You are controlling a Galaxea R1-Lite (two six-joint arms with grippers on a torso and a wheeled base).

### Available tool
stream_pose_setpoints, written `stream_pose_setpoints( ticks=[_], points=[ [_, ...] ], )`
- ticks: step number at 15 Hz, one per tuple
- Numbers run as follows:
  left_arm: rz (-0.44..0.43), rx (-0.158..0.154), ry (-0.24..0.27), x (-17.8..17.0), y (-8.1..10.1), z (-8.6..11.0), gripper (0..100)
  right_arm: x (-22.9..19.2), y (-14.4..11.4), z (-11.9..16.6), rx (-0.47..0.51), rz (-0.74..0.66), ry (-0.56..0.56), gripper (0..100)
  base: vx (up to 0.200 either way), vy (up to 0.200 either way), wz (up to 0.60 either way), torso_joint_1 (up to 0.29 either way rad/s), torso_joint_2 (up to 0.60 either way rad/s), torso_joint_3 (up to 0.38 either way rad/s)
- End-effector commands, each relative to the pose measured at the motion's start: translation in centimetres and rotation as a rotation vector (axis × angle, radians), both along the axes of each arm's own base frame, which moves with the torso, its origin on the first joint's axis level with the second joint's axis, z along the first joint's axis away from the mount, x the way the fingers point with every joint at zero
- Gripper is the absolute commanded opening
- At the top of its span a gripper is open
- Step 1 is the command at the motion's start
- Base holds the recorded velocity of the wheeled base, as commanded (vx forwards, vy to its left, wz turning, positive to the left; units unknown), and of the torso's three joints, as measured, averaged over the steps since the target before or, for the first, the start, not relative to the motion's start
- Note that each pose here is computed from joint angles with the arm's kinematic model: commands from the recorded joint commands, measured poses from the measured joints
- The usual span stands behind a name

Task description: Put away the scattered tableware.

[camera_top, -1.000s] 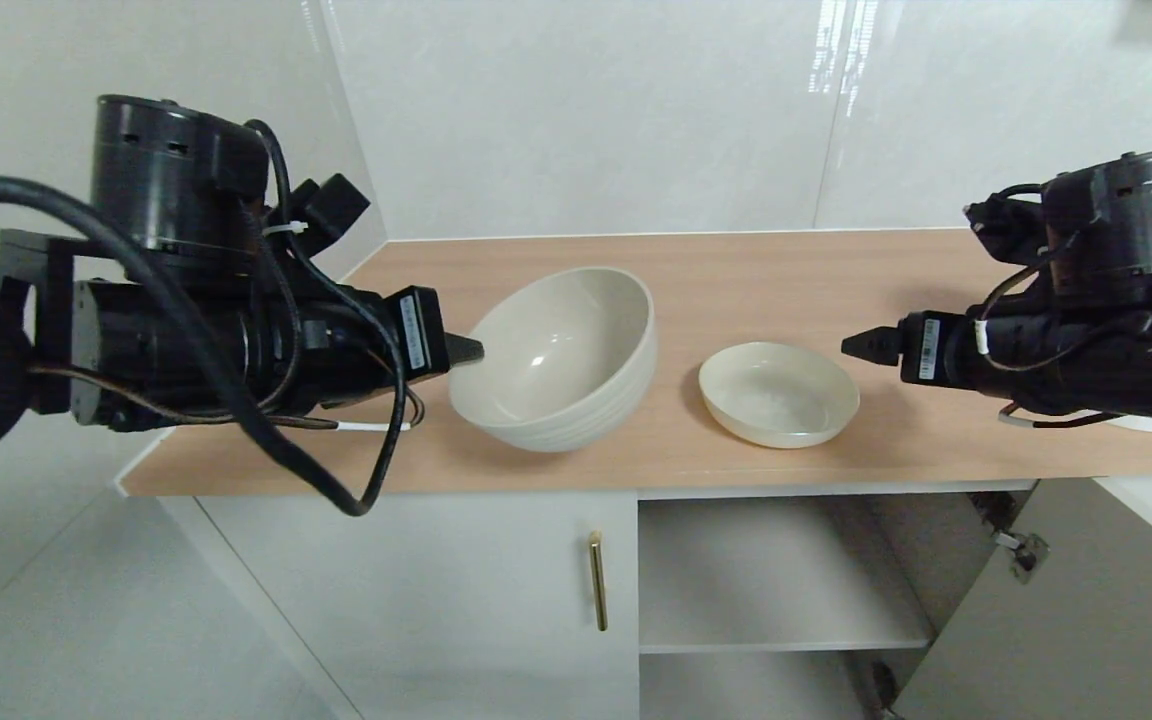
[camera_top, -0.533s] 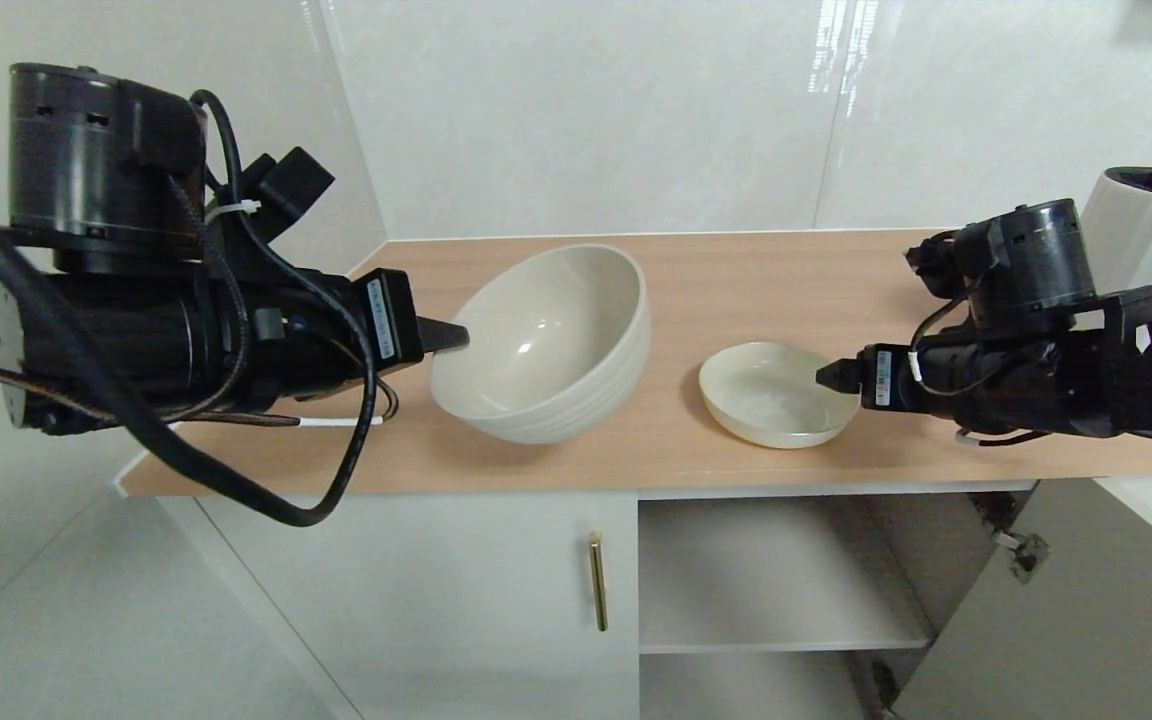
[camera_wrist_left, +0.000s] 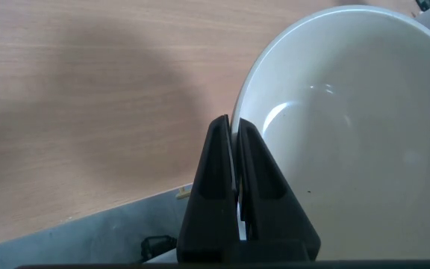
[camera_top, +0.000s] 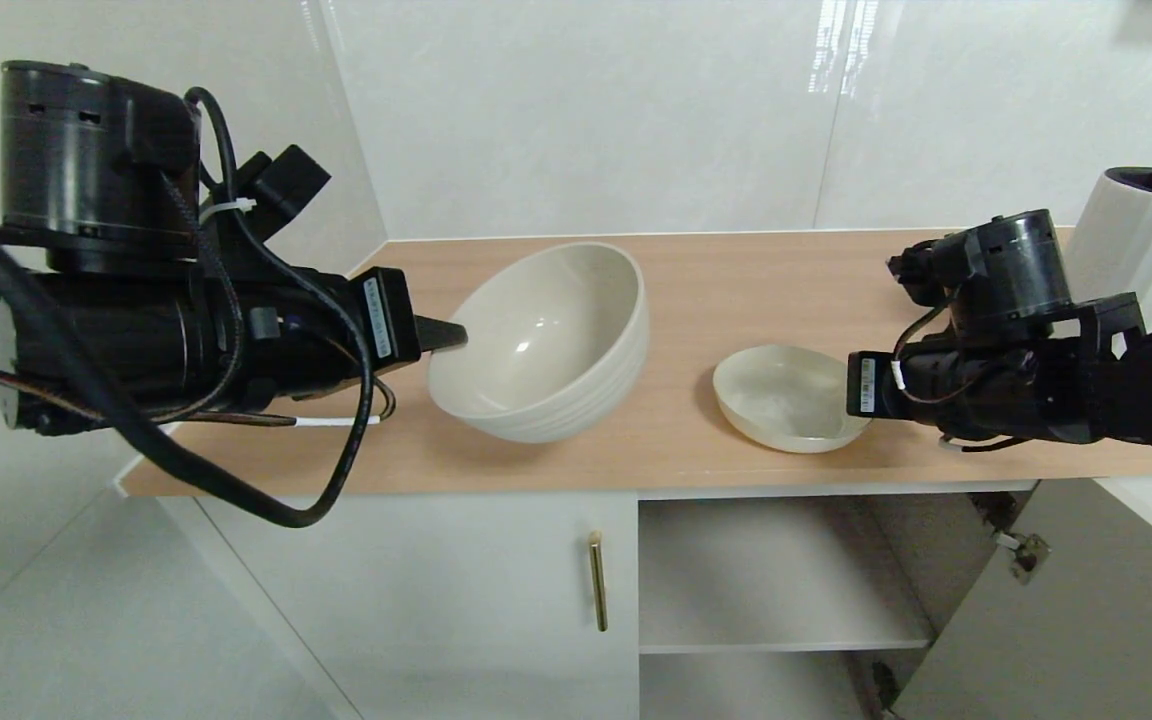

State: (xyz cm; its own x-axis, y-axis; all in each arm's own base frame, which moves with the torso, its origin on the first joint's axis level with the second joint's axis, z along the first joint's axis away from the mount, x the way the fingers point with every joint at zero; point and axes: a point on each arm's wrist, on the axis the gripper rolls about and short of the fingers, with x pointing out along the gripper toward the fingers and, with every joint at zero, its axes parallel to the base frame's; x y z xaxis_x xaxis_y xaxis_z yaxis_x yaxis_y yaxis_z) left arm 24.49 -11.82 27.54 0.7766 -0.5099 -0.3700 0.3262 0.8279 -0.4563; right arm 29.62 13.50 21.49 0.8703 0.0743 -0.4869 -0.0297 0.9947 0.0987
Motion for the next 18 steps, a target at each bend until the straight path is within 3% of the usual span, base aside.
stream_pose_setpoints(
  ticks=[1,4,8,13,18],
  points=[
    [0.001,-0.002,-0.003,0.0,0.0,0.1,0,0.0,0.1,0.0,0.0,0.0,0.0,0,0.0,0.0,0.0,0.0,0.0,0.0],
    [0.001,-0.001,0.0,0.0,0.0,0.0,0,-0.2,0.0,0.4,0.011,0.001,-0.019,0,0.0,0.0,0.0,0.0,0.0,0.0],
    [0.004,0.01,0.022,-1.4,0.7,-0.8,0,-3.4,-0.2,2.9,0.091,0.069,-0.062,0,0.0,0.0,0.0,0.0,0.0,0.0],
    [-0.009,0.025,0.048,-3.5,1.3,-1.9,0,-9.8,-2.4,5.2,0.109,0.124,-0.078,0,0.0,0.0,0.0,0.0,0.0,0.0],
    [-0.007,0.024,0.047,-4.0,1.6,-1.9,0,-11.7,-3.6,5.7,0.121,0.116,-0.107,0,0.0,0.0,0.0,0.0,0.0,0.0]
  ],
)
